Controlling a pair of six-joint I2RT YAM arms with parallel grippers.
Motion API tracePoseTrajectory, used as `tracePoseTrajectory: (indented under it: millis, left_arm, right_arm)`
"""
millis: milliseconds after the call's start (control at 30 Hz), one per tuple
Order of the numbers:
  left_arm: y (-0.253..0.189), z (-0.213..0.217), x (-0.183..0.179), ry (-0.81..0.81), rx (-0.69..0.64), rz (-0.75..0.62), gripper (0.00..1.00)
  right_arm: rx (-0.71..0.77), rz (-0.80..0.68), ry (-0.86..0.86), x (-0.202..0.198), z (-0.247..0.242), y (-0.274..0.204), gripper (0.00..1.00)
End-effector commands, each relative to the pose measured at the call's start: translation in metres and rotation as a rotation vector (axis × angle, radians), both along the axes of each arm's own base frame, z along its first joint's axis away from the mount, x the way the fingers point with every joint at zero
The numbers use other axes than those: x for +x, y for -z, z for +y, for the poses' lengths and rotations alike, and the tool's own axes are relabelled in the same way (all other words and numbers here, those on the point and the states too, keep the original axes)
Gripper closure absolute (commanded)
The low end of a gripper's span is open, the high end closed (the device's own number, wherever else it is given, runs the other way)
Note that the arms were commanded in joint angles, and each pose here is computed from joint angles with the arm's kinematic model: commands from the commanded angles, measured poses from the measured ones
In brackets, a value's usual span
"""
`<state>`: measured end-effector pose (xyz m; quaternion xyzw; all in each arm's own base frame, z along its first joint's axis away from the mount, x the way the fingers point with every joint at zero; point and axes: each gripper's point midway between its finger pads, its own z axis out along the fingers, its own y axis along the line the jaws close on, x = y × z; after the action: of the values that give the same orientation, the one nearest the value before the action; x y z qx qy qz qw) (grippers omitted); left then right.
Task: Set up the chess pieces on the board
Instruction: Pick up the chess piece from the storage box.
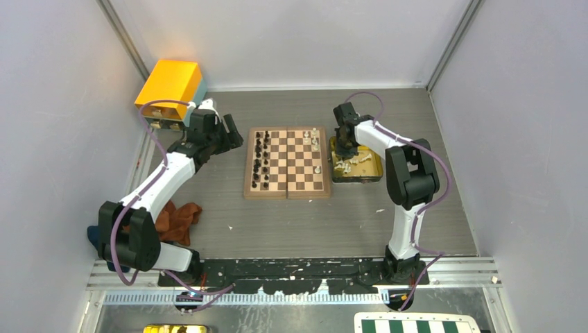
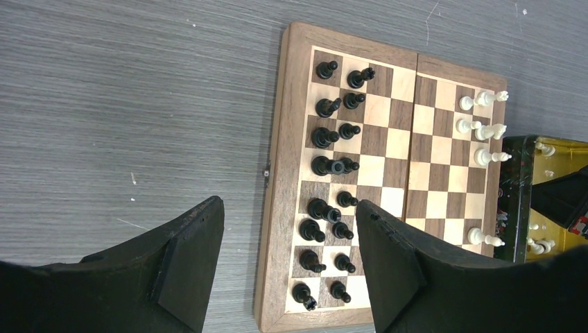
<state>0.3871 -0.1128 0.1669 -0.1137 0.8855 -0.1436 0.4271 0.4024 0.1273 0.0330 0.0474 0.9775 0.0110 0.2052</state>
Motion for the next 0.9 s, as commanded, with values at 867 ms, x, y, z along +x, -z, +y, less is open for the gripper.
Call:
tracePoseTrajectory:
  millis: [867]
  left_arm:
    - [-0.099, -0.159, -0.034, 0.664, -0.448, -0.239, 0.31]
  right_arm:
    - [0.208, -0.290, -0.085, 0.022, 0.070, -0.165, 0.99]
